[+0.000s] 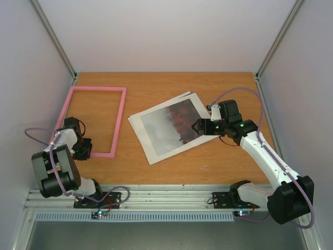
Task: Take the photo out of the frame
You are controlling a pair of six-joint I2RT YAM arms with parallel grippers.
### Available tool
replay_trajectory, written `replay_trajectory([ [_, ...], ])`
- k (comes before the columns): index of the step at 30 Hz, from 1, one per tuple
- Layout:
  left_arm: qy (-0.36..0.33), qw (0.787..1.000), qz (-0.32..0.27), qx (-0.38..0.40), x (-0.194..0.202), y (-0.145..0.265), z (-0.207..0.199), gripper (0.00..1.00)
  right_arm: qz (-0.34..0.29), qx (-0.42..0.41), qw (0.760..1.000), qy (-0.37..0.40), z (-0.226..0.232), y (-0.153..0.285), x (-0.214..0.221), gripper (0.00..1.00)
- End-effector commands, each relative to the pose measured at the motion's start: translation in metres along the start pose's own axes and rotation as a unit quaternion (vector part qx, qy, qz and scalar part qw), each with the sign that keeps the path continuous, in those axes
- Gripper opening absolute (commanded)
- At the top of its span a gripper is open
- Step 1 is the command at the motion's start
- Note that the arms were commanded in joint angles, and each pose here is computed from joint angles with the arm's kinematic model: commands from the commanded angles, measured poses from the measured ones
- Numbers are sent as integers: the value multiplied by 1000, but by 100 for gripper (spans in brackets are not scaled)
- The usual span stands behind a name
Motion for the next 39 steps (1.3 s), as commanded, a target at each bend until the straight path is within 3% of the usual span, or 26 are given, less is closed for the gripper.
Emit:
replay_trajectory([
  [1, 17, 997, -18, 75, -10, -2, -25, 0, 6, 14, 1000, 14, 0, -3, 4, 81],
  [9, -5, 997, 7, 75, -9, -18, -39, 8, 13, 20, 1000, 8, -2, -7, 4, 81],
  [13, -17, 997, 16, 76, -5, -22, -39, 21, 19, 26, 999, 5, -3, -9, 4, 81],
  [20, -34, 996, 18, 84, 3, -17, -31, 34, 24, 31, 999, -8, -6, -14, 3, 81],
  [28, -50, 994, 29, 97, 12, -12, -17, 63, 26, 40, 999, -18, -7, -15, 3, 81],
  [34, -118, 988, -2, 100, 16, 10, -6, 79, 38, 73, 995, -49, -16, -20, 8, 81],
  [39, -202, 971, -17, 125, 27, 35, 0, 85, 51, 91, 990, -91, -34, -25, 10, 82],
])
Point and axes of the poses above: each gripper's point midway between its finger pads, its own y axis back along the fingers, its own z axis along the line the jaws close on, x = y × z, the point moved 10 cm from there along y, back along the fingers, and after that the axes turned 1 degree about y, right-handed, at the moved point
